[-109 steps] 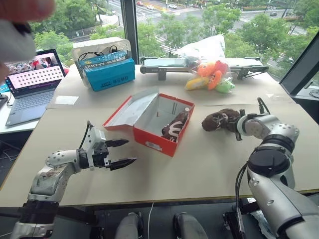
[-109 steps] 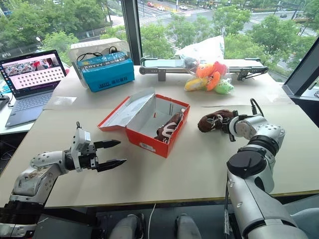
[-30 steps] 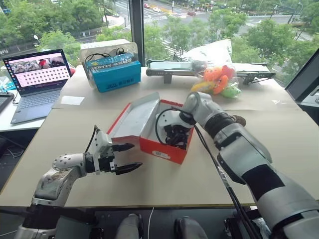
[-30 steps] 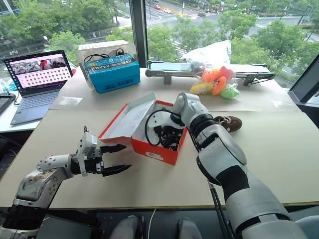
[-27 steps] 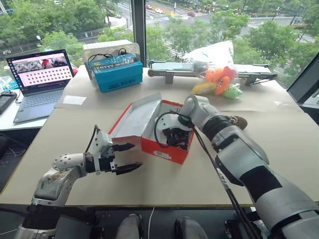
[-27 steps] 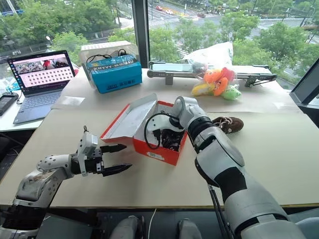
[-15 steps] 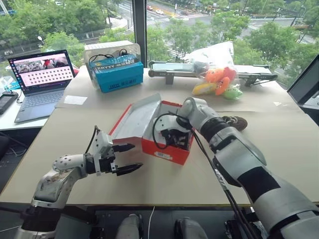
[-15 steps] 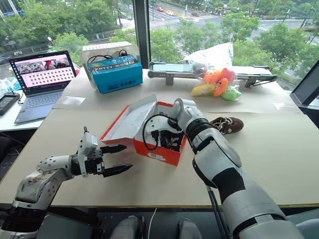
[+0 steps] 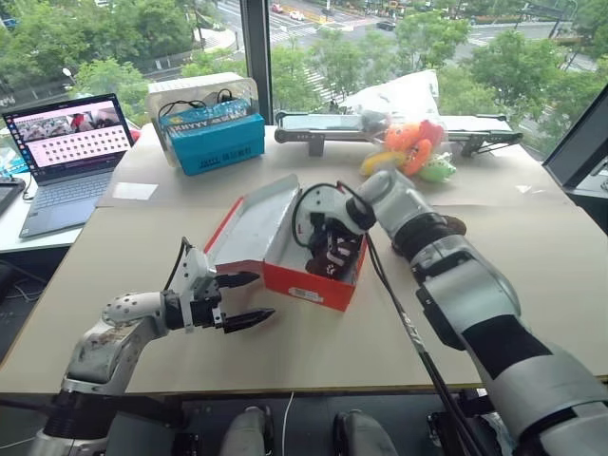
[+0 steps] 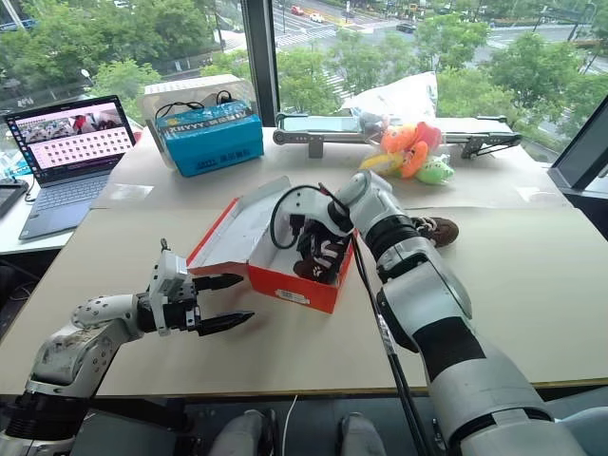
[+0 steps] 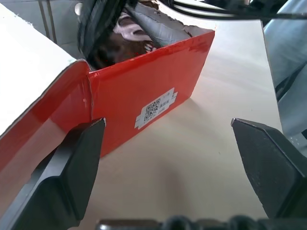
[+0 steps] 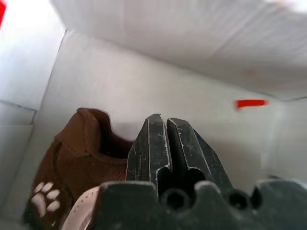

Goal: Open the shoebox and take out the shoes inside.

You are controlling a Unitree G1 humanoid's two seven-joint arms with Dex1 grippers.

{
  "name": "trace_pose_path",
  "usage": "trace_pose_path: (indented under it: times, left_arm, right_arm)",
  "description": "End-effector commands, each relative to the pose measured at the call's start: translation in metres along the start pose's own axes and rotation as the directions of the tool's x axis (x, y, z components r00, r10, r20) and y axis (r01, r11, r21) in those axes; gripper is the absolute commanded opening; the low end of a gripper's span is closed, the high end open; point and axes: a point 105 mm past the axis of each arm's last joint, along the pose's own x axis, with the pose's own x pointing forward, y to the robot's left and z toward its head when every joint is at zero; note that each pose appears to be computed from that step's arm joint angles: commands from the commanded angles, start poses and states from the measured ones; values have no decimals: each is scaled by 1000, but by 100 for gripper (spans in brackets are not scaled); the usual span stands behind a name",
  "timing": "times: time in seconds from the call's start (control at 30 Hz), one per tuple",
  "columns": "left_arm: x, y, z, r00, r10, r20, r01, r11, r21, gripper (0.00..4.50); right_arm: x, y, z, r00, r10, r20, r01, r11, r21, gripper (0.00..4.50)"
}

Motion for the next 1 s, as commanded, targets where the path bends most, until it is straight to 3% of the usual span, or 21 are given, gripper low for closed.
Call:
trace_pose_path:
  times: [0.03, 0.63, 1.0]
  left_arm:
    - [2, 0, 7, 1000, -16, 16, 15, 1000, 24, 450]
    - [3, 1, 8, 1000, -26, 11, 25, 999, 33, 450]
    - [5, 4, 9, 999, -29, 17, 28, 999, 41, 450]
  right_arm:
    - [-18, -15, 21, 983, -144, 113, 138, 989, 59, 3]
    - [-67, -27, 36, 852, -477, 216, 407, 863, 300, 3]
    - [-136, -36, 54, 664, -693, 280, 551, 707, 443, 3]
